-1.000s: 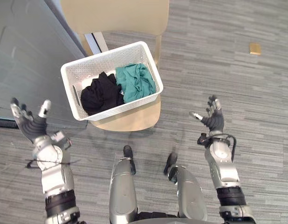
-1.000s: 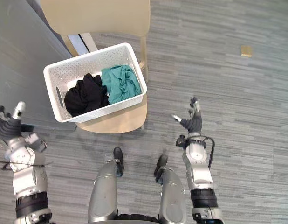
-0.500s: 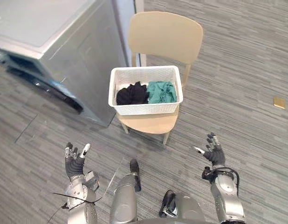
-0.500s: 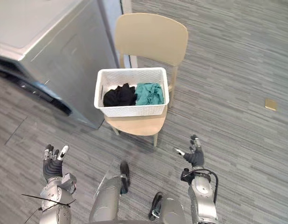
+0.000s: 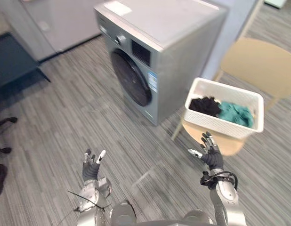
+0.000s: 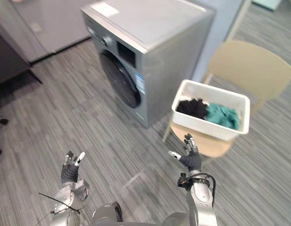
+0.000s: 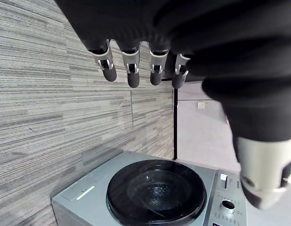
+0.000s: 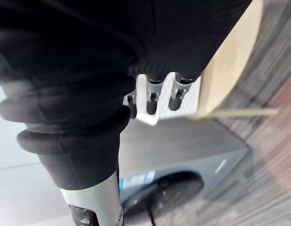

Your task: Pick up the laundry basket with both hands and put the clothes into the washing machine.

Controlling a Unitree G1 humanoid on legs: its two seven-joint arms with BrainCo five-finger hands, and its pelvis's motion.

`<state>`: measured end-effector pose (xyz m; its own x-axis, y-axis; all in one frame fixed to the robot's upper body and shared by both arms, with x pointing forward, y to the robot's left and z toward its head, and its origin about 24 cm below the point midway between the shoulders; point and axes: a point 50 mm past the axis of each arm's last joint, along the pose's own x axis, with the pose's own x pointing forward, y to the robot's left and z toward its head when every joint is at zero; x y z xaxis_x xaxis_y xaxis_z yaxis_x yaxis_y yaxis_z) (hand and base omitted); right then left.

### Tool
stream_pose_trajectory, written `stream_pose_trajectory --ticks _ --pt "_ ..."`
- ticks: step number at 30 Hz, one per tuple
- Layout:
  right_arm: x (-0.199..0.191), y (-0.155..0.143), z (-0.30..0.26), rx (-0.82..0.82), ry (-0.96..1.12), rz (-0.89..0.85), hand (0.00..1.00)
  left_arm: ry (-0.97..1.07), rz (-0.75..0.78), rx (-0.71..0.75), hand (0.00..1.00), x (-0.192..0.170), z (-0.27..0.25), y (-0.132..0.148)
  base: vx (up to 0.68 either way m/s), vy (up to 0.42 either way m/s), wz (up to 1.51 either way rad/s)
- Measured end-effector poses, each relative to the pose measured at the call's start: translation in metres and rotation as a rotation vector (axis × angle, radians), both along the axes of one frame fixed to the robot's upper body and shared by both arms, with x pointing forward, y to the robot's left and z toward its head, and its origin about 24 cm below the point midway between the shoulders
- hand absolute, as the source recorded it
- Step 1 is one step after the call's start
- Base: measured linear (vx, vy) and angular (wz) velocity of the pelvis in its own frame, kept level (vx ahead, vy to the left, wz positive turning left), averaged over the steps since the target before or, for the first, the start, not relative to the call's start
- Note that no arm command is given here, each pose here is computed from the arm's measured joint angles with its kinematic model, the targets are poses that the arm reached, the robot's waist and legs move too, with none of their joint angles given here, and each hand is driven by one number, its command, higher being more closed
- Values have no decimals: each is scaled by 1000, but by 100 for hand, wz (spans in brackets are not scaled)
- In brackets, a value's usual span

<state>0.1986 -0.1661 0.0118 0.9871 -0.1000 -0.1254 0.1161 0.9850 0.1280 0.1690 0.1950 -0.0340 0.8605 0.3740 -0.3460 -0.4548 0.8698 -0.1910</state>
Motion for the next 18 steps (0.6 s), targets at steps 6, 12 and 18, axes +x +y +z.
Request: stream_pose_trajectory --ticks 6,12,18 --pt "1 31 -1 62 -2 148 0 38 -84 9 0 0 -6 -7 172 189 55" --pt "12 38 10 59 -56 218 0 43 -173 11 0 9 -9 -23 292 6 26" --pt "21 65 24 67 -116 337 0 43 -187 -25 0 10 -12 -35 288 -79 -23"
